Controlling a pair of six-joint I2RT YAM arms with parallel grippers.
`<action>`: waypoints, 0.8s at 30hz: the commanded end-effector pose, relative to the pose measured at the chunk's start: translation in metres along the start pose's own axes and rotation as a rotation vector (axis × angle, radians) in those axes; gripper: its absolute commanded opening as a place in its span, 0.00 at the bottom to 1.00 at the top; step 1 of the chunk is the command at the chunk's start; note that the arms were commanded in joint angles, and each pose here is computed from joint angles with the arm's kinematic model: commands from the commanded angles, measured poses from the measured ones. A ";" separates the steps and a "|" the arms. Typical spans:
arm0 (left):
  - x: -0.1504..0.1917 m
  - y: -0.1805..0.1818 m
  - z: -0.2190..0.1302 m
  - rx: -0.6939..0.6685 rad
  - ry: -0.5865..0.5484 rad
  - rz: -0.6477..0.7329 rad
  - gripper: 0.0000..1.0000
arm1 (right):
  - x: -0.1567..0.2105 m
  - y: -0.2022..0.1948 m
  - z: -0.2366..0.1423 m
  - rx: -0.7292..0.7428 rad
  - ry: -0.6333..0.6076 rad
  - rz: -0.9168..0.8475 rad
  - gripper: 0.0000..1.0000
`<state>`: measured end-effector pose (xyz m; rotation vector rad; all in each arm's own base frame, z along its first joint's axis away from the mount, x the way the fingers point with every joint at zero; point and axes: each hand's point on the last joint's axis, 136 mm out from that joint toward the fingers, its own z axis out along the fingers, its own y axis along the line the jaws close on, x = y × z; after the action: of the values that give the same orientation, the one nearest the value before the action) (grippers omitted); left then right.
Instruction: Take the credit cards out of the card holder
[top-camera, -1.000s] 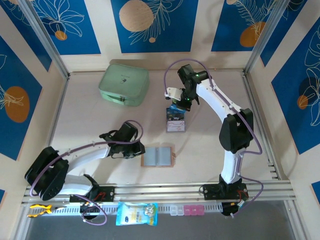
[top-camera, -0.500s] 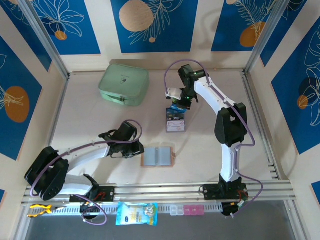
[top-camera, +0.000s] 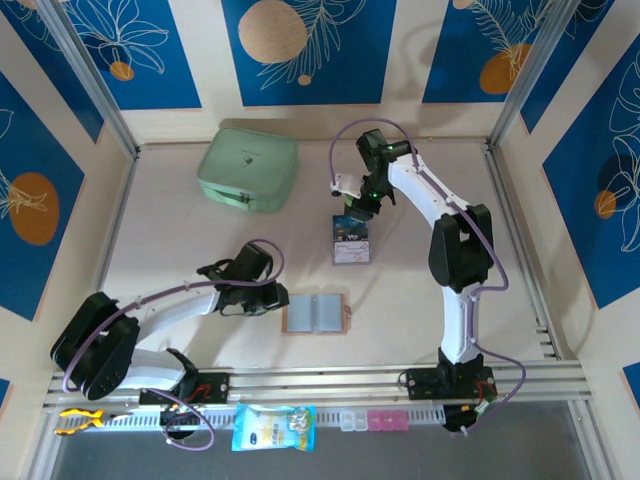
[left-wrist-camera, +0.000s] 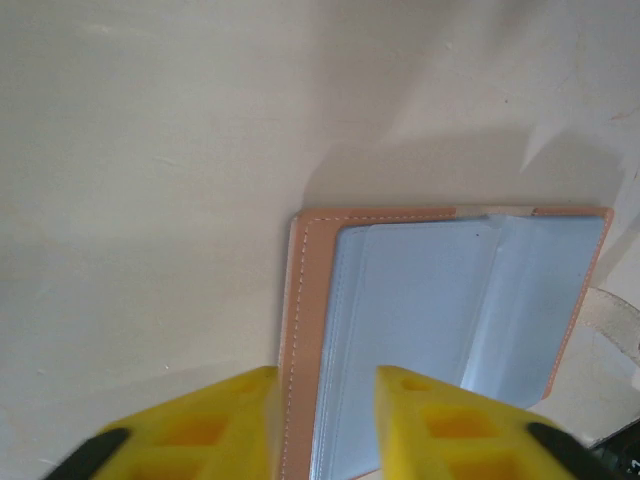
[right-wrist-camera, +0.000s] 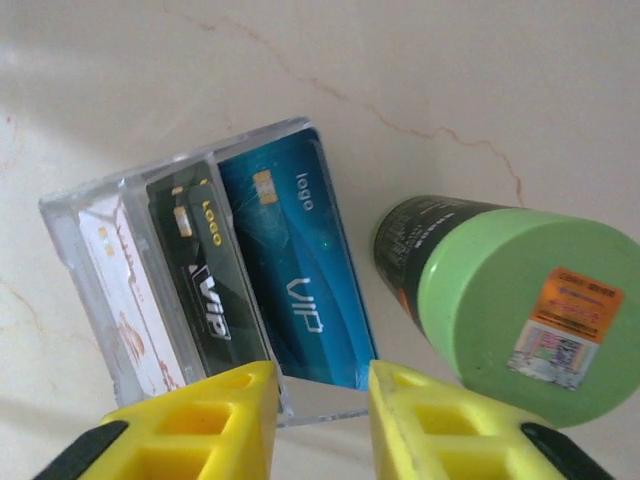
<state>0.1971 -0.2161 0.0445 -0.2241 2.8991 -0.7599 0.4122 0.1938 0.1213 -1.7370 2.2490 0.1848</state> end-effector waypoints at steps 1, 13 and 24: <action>-0.009 0.003 -0.012 -0.029 -0.028 0.038 0.43 | -0.013 0.001 -0.027 0.042 -0.109 0.063 0.43; -0.056 0.023 -0.048 -0.175 -0.173 0.141 1.00 | 0.010 0.007 -0.039 0.149 -0.253 0.350 0.99; -0.127 0.091 -0.092 -0.553 -0.441 0.242 1.00 | 0.093 -0.013 -0.033 0.263 -0.417 0.842 0.99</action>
<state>0.2754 -0.1041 0.0739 -0.1280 2.6801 -0.1304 0.3875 0.1026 0.1128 -0.7114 2.4513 0.2719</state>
